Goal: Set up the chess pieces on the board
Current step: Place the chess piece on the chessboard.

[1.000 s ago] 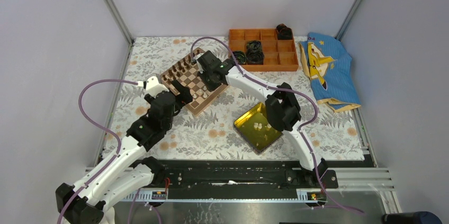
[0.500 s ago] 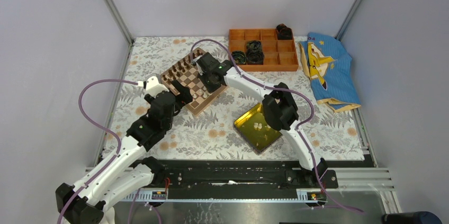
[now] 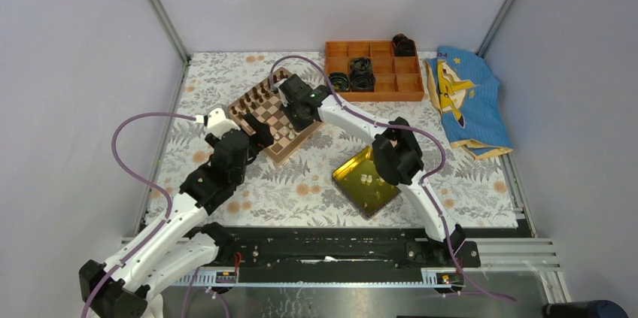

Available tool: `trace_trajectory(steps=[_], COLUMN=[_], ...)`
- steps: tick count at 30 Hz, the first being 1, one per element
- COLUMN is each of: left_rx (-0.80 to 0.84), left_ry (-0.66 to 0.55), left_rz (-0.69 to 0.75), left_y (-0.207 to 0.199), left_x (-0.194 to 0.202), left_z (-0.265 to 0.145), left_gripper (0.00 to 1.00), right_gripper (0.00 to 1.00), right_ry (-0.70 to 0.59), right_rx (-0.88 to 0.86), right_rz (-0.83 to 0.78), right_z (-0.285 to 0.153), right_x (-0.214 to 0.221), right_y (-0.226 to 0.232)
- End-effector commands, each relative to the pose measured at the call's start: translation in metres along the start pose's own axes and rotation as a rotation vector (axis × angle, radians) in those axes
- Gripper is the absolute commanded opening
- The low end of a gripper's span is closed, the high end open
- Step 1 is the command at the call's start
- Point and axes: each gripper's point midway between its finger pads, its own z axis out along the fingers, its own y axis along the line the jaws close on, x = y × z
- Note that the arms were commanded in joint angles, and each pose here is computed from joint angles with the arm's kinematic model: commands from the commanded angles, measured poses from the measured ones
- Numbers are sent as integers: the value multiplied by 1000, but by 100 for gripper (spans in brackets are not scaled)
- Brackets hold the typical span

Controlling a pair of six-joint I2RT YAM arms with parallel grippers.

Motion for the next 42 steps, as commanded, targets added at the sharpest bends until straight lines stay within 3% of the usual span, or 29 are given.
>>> trace_trajectory(steps=[1,11,16,33,42], left_rx=[5,6,4,-2,-3], left_ry=[-37,-35,-33,-27,-28], left_rz=[-21,-20,-16,-12,-11], left_y=[-6,-6,-6,-5,-5], left_x=[-13,-12,-11,-8,-8], left_z=[-2,-1,-1,2,1], left_gripper=[99,99,99,99,99], right_gripper=[1,20,22,2,0], right_ry=[-29,-23,-24,-23,-42], right_rx=[-18,-16,-13,-17,-17], right_rz=[5,1,0,-8,-9], right_z=[-2,0,0,1,-3], right_x=[-12,-9,-10,-9,-14], right_y=[-1,-1,-2,-2,-2])
